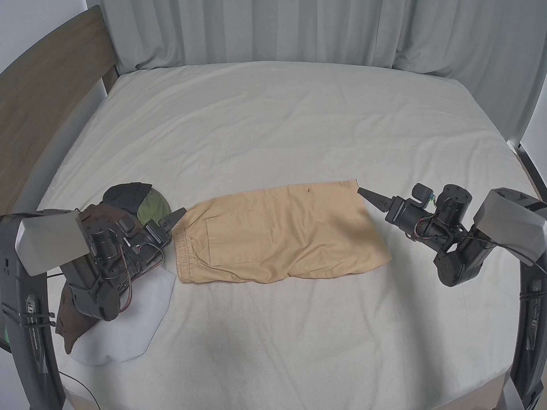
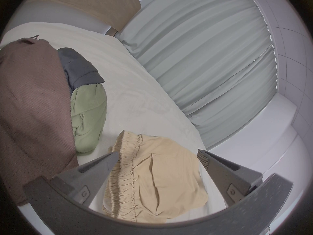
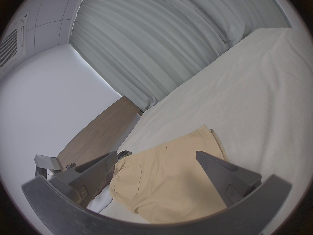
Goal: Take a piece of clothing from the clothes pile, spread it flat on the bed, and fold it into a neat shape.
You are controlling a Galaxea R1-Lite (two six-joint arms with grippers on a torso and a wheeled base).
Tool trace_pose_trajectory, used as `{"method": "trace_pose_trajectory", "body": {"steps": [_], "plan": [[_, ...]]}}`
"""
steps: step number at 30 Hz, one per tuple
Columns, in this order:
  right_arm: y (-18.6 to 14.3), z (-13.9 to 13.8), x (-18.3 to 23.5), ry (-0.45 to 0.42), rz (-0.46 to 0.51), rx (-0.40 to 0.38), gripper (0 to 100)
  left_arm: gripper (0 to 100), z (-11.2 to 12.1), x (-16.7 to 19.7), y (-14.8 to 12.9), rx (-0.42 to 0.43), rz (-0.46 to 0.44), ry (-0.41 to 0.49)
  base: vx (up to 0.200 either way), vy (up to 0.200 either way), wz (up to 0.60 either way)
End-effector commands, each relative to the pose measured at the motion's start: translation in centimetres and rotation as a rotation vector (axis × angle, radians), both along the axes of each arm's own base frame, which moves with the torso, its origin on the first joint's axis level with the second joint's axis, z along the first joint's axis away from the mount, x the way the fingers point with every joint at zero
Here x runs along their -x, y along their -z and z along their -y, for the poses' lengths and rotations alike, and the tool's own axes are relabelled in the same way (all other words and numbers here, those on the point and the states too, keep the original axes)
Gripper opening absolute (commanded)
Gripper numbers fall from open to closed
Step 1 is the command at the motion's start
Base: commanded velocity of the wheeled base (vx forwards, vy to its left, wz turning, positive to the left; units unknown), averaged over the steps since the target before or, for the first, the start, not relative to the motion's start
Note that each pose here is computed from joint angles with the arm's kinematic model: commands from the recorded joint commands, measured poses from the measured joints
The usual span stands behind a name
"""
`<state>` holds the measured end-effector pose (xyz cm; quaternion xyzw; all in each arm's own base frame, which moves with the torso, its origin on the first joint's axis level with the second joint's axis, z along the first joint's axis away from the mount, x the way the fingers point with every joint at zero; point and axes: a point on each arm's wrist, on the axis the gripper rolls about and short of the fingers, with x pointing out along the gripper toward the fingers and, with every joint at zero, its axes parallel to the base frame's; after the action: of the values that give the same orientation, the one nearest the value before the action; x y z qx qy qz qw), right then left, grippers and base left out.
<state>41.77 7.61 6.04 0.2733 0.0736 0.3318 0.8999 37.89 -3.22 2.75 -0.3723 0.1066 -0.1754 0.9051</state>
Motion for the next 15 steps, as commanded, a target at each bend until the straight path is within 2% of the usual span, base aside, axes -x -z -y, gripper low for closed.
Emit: {"method": "trace_pose_trajectory", "body": {"steps": [1, 15], "plan": [[0.1, -0.4, 0.3, -0.010, -0.010, 0.003, 100, 100, 0.0, 0.2, -1.2, 0.005, 0.028, 0.001, 0.000, 0.000, 0.00], [2.0, -3.8, 2.7, -0.097, -0.085, 0.042, 100, 100, 0.3, 1.5, -5.1, 0.014, 0.116, 0.018, 0.000, 0.000, 0.00]]}}
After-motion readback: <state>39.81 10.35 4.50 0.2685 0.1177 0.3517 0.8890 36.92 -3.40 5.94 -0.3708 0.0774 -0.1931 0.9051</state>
